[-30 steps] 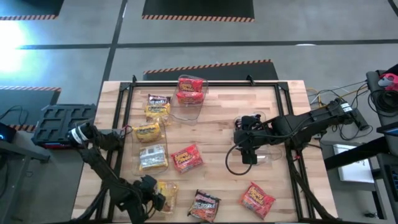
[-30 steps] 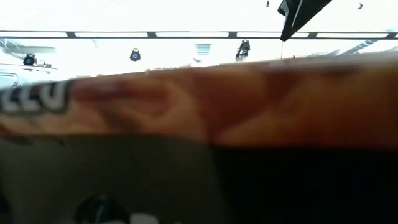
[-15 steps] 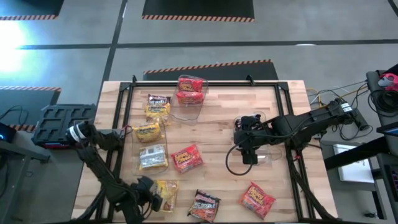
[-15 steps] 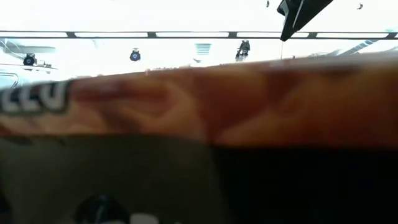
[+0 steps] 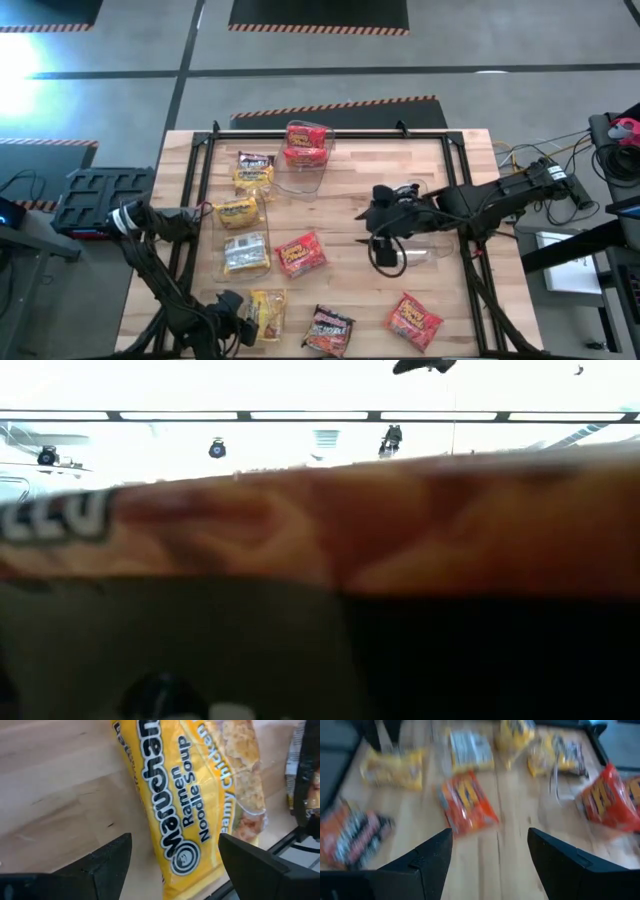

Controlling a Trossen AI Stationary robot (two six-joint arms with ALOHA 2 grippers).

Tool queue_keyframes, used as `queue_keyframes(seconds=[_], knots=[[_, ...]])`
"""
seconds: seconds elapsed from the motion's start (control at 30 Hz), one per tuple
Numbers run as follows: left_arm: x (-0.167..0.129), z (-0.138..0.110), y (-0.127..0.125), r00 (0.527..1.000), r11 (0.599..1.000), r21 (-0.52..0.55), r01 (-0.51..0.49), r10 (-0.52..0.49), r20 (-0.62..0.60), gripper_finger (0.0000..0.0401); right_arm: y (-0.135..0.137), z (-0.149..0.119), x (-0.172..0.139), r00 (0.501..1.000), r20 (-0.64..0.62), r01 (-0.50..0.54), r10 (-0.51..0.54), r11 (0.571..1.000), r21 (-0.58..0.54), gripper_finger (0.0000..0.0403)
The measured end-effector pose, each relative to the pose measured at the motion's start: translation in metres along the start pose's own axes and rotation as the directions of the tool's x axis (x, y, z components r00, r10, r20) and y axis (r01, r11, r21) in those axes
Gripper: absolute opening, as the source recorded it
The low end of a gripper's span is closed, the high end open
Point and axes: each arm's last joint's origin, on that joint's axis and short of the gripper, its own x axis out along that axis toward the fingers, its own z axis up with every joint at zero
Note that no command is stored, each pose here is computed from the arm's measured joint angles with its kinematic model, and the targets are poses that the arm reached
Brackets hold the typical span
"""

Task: Sort Maruchan noodles
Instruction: Put the bottom yellow pack noodle into the bottom left transparent bin

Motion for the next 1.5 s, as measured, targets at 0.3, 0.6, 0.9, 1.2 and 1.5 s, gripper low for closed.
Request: queue_keyframes(seconds=[0.3,0.6,0.9,1.2,1.5], knots=[[0.016,-0.007,0.002,1.0,1.0,0.008,0.016,-0.016,0.015,0.028,0.002,0.028,-0.004,0.959,0.282,-0.058,0.023,0.991,0.118,0.0251],[0.02,-0.006,-0.001,0.995,0.997,0.026,0.07,-0.072,0.068,0.028,0.004,0.032,-0.006,0.945,0.323,-0.128,0.041,0.96,0.251,0.0245],[0.028,0.007,-0.009,0.981,0.992,0.074,0.1,-0.111,0.162,0.028,0.014,0.019,0.021,0.966,0.158,-0.253,0.205,0.88,0.402,0.0258],[0.036,0.023,-0.023,0.963,0.984,0.137,0.114,-0.144,0.23,0.028,0.038,-0.008,0.085,0.954,-0.079,-0.232,0.29,0.876,0.423,0.024],[0.055,0.025,-0.028,0.951,0.979,0.158,0.132,-0.17,0.259,0.028,0.065,-0.022,0.132,0.944,-0.084,-0.277,0.319,0.906,0.321,0.0231]])
